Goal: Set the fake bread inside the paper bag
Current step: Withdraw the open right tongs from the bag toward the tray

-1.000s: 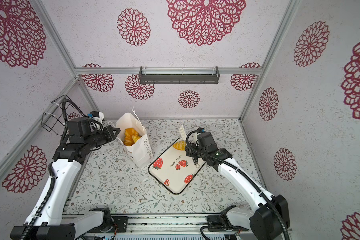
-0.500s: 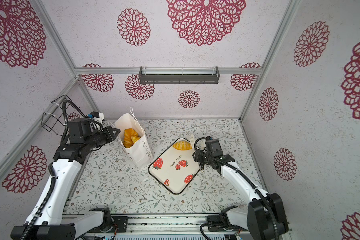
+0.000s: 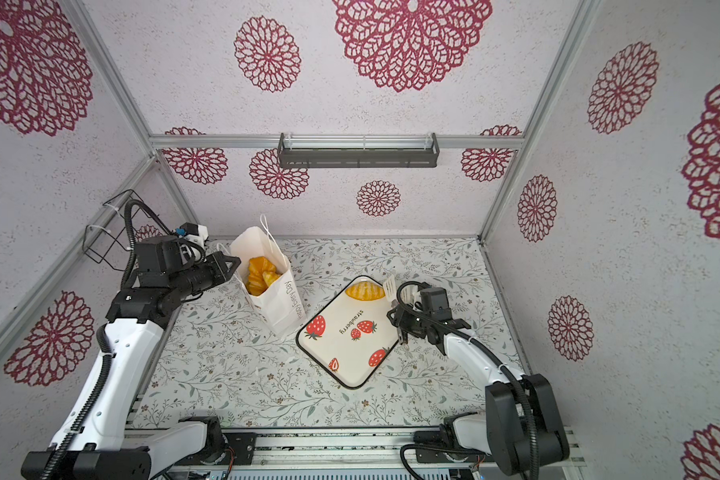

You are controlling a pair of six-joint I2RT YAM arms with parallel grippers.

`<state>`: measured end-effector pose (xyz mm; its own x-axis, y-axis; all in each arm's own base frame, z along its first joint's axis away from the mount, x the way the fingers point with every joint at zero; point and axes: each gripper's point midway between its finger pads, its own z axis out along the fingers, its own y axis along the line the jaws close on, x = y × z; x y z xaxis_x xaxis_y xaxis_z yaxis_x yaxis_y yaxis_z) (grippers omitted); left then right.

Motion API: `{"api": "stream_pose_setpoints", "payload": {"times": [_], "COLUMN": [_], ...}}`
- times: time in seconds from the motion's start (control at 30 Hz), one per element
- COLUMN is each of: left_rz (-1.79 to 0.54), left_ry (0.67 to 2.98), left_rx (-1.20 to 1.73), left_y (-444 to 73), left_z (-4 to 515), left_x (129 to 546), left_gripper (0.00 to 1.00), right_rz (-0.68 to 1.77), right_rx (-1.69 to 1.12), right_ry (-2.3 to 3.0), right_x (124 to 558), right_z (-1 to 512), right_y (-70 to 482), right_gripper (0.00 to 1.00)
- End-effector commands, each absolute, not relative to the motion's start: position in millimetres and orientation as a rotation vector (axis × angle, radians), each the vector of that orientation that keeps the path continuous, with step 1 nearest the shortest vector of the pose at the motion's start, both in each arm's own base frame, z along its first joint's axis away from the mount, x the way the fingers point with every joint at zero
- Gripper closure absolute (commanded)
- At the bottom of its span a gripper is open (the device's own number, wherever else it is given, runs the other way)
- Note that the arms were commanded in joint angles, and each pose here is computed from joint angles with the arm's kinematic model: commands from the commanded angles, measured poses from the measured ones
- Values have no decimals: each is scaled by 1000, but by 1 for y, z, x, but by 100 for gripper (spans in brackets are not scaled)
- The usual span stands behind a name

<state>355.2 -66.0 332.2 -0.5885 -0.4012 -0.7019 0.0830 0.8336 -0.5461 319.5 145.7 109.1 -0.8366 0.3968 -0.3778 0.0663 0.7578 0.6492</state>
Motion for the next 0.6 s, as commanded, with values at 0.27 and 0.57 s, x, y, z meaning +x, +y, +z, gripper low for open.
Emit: {"api": "stream_pose_setpoints", "payload": {"times": [0.27, 0.57], "left_rz": [-677, -682], "left_ry": [2076, 2074], "left_rx": [-226, -224], "left_y": [-64, -65], "left_z": [337, 337], "left_x": [356, 355], "left_gripper": [100, 100], "right_rz": [1016, 1071], "right_rx": [367, 382], "right_ry": [2382, 2379], "right_x": [339, 346], "right_z": [114, 107], "right_y": [158, 164], "right_gripper": [56, 56]}}
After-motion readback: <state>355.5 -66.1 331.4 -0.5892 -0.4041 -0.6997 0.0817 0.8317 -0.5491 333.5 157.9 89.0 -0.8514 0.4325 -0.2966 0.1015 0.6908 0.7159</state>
